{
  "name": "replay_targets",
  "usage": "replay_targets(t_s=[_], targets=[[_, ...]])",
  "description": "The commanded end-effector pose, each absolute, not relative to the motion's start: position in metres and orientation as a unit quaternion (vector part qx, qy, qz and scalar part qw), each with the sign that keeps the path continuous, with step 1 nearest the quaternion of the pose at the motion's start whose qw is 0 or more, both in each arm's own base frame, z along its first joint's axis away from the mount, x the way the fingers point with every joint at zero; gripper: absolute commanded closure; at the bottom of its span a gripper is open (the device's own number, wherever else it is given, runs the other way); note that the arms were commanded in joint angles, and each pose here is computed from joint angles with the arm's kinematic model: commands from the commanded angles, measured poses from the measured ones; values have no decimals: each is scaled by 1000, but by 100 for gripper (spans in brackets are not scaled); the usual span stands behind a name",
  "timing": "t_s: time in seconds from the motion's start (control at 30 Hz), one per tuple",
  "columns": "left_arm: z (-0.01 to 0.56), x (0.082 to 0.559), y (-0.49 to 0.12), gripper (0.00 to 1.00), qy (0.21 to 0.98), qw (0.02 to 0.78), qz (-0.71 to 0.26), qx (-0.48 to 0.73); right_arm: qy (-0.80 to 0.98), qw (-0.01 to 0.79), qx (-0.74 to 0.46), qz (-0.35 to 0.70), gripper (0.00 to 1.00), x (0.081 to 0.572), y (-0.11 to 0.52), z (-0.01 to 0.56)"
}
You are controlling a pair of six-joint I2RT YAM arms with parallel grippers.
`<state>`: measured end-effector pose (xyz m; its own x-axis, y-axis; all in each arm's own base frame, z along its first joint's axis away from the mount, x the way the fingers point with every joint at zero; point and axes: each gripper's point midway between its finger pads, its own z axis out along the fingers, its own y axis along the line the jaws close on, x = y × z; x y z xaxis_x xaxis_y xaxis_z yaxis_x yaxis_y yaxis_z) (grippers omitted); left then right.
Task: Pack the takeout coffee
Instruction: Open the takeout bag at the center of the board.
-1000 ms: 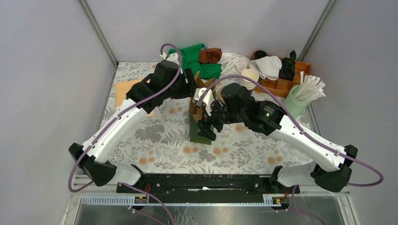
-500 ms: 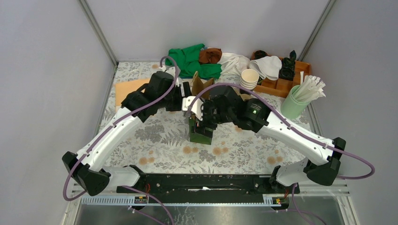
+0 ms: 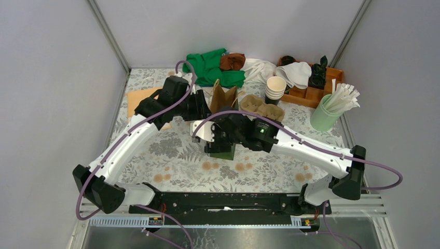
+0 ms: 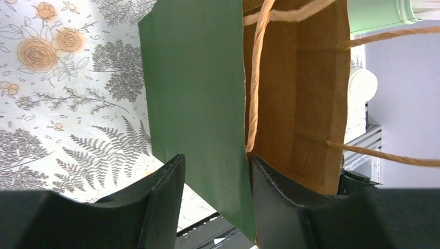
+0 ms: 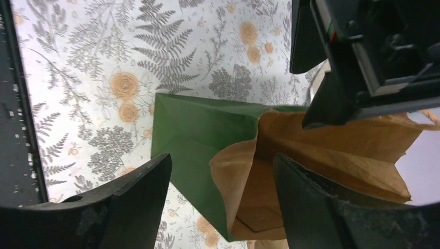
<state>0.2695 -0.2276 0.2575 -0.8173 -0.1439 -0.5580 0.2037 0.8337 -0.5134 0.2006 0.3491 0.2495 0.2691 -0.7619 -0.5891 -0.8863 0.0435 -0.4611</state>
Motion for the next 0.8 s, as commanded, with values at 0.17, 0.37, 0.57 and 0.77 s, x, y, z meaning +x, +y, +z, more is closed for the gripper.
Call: replay_targets(t_s=[0.17, 0.37, 0.57, 0.77], targets=[[266, 281, -225, 59, 899, 324, -295, 20, 610, 388, -691, -24, 34, 230, 341, 236], [269, 284, -225, 69, 898, 328, -293, 23, 624, 391, -676, -22, 62, 232, 344, 245], [264, 288, -224, 81, 901, 327, -285, 22, 630, 397, -665, 60, 77, 208, 351, 258], [259, 292, -221, 92, 904, 330, -271, 17, 639, 362, -670, 111, 92, 186, 350, 251]])
